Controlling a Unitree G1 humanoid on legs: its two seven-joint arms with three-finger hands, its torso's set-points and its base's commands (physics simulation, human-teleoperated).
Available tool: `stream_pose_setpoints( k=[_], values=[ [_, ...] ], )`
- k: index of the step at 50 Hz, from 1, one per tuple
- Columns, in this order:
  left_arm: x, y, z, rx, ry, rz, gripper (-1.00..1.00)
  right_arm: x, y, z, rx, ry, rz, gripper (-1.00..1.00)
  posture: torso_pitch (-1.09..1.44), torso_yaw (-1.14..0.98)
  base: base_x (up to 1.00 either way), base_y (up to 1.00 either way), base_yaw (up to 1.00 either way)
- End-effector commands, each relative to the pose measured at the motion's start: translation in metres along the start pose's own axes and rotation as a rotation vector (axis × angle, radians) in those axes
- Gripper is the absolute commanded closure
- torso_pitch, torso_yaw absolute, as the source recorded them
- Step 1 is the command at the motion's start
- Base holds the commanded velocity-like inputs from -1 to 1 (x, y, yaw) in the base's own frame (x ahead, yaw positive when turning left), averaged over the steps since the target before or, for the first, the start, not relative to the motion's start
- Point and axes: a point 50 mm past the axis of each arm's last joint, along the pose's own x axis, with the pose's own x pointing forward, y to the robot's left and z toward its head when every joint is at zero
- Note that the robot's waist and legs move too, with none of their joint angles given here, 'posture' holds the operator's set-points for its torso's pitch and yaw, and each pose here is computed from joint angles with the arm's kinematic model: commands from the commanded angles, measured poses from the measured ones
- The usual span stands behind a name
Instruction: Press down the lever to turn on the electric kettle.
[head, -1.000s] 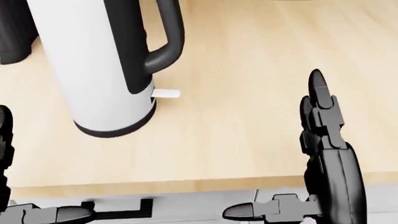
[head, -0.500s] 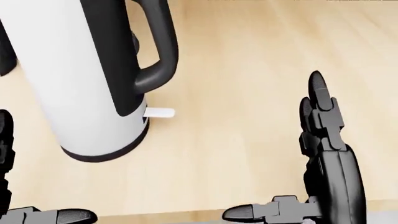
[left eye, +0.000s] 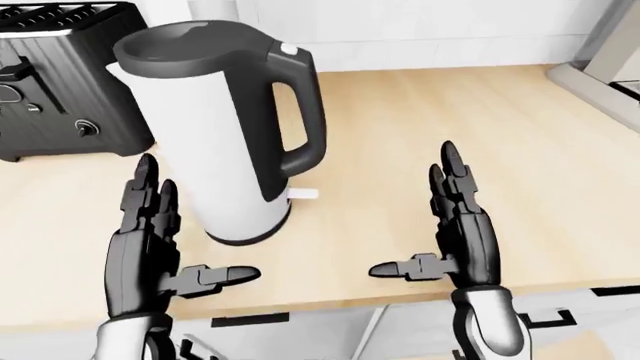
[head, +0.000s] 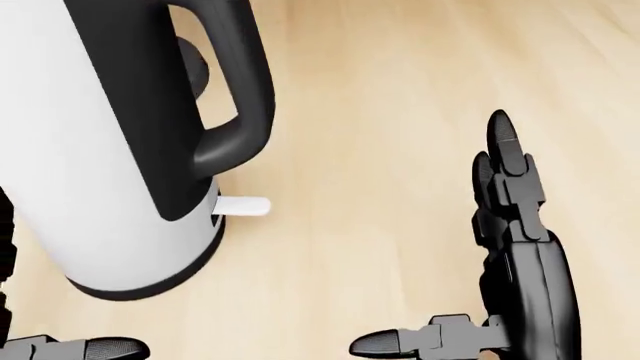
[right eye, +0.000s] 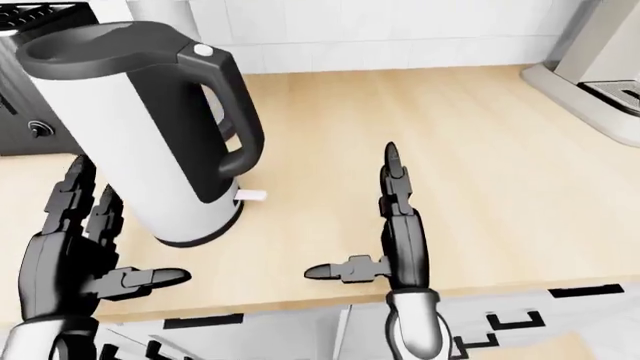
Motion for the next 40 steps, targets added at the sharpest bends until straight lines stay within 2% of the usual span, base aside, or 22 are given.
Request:
stream_pose_setpoints(
  k=[1, 15, 29, 40],
  values=[
    [-0.002, 0.002, 0.017, 0.017, -0.099, 0.009, -1.00, 0.001, 0.001, 0.017, 0.005, -0.099, -0.001, -1.00, 0.00, 0.00, 0.00, 0.00, 0.00],
    [-0.003, 0.003, 0.016, 0.016, -0.099, 0.015, -1.00, 0.011, 0.002, 0.034, -0.016, -0.132, 0.000, -1.00, 0.00, 0.00, 0.00, 0.00, 0.00],
    [-0.003, 0.006, 0.016, 0.012, -0.099, 0.021, -1.00, 0.034, 0.011, 0.061, -0.043, -0.163, 0.041, -1.00, 0.00, 0.00, 0.00, 0.00, 0.00],
    [-0.002, 0.007, 0.017, 0.010, -0.101, 0.025, -1.00, 0.053, 0.008, 0.070, -0.051, -0.149, 0.038, -1.00, 0.00, 0.00, 0.00, 0.00, 0.00]
  ],
)
